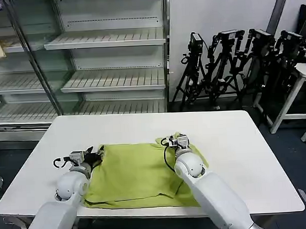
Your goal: Fold and organize the clothes.
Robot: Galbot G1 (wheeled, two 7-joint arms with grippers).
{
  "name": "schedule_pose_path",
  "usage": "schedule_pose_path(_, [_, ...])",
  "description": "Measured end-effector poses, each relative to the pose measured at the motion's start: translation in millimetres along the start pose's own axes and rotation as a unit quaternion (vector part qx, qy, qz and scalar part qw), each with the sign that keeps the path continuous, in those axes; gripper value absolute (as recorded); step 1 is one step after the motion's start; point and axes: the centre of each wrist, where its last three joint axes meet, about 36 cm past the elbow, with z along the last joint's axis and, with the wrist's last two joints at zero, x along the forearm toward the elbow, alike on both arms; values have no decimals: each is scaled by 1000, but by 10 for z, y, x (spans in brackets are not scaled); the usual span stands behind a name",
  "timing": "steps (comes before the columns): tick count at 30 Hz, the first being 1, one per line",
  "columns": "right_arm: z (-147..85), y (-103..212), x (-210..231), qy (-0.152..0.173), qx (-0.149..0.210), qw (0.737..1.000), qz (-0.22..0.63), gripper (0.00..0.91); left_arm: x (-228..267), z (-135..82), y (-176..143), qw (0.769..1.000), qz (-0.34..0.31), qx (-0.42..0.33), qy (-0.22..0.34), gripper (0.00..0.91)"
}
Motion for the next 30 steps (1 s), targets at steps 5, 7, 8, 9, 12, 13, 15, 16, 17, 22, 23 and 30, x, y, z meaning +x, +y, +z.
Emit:
schedule_pose_path(5, [38,5,14,3,-2,1000,-2,0,21,15,2,1000,13,7,2,20])
schedule_pose_path(7, [52,6,22,4,-2,1000,-3,0,25,25,2,1000,18,10,3,20])
schedule_pose_path(8, [58,6,25,4,-2,1000,-4,0,26,28,2,1000,20,12,4,20])
schedule_pose_path(9, [62,7,29,4,-2,1000,-5,0,28,28,0,1000,23,14,4,20])
schedule_pose_path(12, [69,11,41,3,-4,1000,-7,0,32,23,-8,999,29,20,3,20])
schedule_pose_path(13, [70,14,48,1,-5,1000,-8,0,35,17,-8,999,31,22,2,20])
schedule_pose_path(15, [70,18,55,-4,-6,1000,-10,0,44,7,-3,999,33,25,-1,20])
schedule_pose_path(16, [70,23,61,-8,-4,1000,-13,0,50,5,3,999,33,27,-3,20])
schedule_pose_path(17, [67,27,67,-12,-3,1000,-15,0,55,4,10,999,33,28,-5,20])
schedule_pose_path(22, [3,9,98,-41,-7,999,-22,0,92,11,45,999,33,31,-18,20])
schedule_pose_path(23, [-11,2,104,-48,-9,999,-23,0,100,11,56,999,32,32,-20,20])
schedule_pose_path(30, [-86,-60,173,-102,-22,994,-25,0,188,-27,142,999,26,31,-37,20])
